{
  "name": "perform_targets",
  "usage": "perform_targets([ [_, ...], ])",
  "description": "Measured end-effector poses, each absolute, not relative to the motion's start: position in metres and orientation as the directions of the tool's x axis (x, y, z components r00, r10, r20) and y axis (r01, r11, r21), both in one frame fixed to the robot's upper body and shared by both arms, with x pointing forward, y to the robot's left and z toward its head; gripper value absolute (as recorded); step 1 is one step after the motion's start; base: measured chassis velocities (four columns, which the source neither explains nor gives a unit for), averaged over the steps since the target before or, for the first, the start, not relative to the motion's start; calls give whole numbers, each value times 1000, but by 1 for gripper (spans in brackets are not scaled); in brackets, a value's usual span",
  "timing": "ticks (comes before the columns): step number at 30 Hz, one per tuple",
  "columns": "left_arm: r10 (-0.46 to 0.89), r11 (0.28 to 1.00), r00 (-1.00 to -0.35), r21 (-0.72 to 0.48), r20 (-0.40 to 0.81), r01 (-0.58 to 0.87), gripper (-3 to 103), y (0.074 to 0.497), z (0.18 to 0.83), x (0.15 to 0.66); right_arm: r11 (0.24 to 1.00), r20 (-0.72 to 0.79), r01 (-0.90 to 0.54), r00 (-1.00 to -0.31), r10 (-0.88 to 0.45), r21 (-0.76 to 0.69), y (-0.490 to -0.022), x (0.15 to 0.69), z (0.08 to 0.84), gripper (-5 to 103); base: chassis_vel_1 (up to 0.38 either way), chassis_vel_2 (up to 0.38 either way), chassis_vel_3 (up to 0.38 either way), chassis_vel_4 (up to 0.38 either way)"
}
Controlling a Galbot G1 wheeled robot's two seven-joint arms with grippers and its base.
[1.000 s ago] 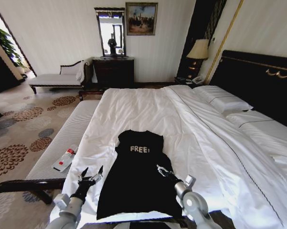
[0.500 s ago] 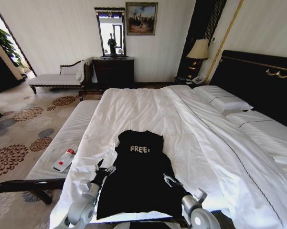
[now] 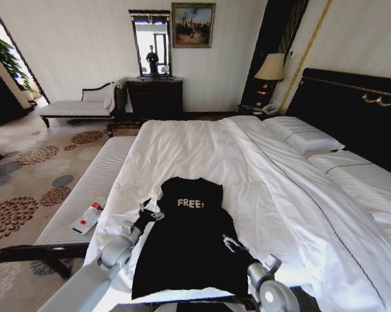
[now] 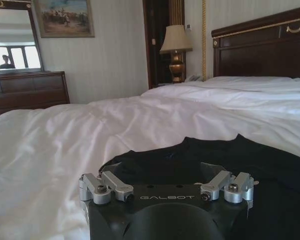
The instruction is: Fold the clothes on the bed.
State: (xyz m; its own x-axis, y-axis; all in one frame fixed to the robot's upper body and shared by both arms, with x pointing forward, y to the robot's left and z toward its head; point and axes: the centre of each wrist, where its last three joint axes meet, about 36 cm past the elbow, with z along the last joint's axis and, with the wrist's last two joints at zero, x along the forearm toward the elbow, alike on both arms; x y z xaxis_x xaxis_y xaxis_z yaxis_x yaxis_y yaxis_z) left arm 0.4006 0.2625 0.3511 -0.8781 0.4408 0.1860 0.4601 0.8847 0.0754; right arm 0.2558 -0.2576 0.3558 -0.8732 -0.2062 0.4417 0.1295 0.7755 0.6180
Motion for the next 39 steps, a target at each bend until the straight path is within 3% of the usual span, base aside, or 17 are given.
perform_targets([
  [6,477,841,-843,150,250,521,86,266,333,406,765,427,127,-880,-206,632,-260,264,358,100,0,0,0,0],
  [13,489,831,-836,158,248,533,85,256,320,413,762,426,127,-881,-207,635,-260,266,357,100,0,0,0,0],
  [16,492,831,-836,153,244,534,79,249,317,416,761,424,127,-882,-207,636,-262,267,358,100,0,0,0,0],
  [20,496,828,-832,154,249,540,63,243,313,419,760,418,127,-886,-203,638,-265,270,359,100,0,0,0,0],
  [22,495,828,-832,154,251,539,63,243,313,419,759,417,128,-886,-202,638,-265,270,359,100,0,0,0,0],
  [25,490,831,-834,153,254,534,46,243,311,421,758,415,129,-887,-200,640,-266,271,360,100,0,0,0,0],
  [27,489,832,-835,152,254,533,46,243,311,421,757,415,129,-888,-199,640,-266,271,360,100,0,0,0,0],
  [28,484,837,-838,146,253,528,36,244,312,422,756,414,131,-888,-197,641,-267,272,360,100,0,0,0,0],
  [30,479,841,-840,140,256,522,26,244,310,422,755,413,132,-890,-195,642,-269,273,362,100,0,0,0,0],
  [32,478,842,-840,140,257,521,26,244,309,422,755,412,133,-890,-194,642,-269,273,362,100,0,0,0,0],
  [35,474,844,-841,137,261,519,9,245,307,421,752,408,135,-893,-189,645,-271,275,365,100,0,0,0,0],
  [37,474,844,-841,137,262,518,9,245,307,421,752,407,135,-894,-189,645,-272,275,365,100,0,0,0,0],
  [39,473,844,-840,137,265,518,2,245,306,421,750,404,135,-895,-188,648,-273,276,367,100,0,0,0,0],
])
